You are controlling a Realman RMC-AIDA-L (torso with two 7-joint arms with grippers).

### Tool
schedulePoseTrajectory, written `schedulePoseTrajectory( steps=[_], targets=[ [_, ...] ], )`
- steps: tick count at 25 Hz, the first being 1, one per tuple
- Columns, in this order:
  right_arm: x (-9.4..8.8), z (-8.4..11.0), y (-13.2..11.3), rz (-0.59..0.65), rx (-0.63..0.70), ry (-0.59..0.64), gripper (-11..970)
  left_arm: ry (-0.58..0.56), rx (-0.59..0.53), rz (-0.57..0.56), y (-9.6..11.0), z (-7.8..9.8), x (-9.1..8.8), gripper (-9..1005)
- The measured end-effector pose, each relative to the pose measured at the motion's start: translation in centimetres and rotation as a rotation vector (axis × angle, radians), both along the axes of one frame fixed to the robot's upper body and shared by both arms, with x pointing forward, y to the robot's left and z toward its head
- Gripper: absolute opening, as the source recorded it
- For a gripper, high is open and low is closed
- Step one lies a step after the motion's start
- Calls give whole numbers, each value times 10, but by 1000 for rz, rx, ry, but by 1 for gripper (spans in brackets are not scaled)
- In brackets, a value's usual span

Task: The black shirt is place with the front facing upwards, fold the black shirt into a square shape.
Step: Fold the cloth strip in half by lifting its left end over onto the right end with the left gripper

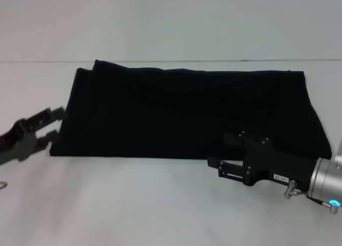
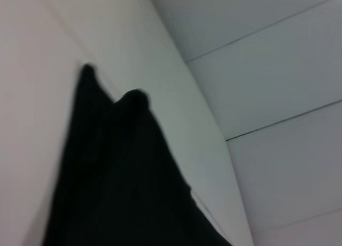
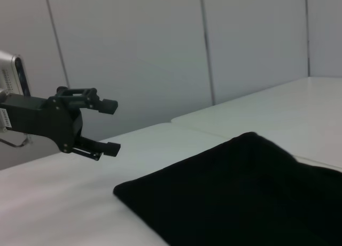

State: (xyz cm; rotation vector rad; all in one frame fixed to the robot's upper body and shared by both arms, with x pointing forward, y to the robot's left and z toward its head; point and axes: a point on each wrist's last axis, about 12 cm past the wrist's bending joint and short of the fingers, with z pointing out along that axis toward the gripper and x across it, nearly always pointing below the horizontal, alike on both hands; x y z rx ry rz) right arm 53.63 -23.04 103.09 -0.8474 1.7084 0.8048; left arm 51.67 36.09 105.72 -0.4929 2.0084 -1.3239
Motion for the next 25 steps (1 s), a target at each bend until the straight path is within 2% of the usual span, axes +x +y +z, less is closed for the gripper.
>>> schedulePoseTrajectory(
  steps=[4, 9, 17, 25],
  targets=[
    [-3, -3, 0, -1, -7, -16, 808, 51, -43, 24, 6, -5, -14, 878],
    [-5, -4, -1, 13, -29, -47, 808, 114, -58, 28, 10, -7, -18, 879],
    [-13, -11, 3, 42, -54, -74, 808, 179, -16, 78, 11, -14, -9, 878],
    [-13, -11, 4, 43, -54, -82, 808, 224, -12, 125, 6, -23, -1, 878]
  ],
)
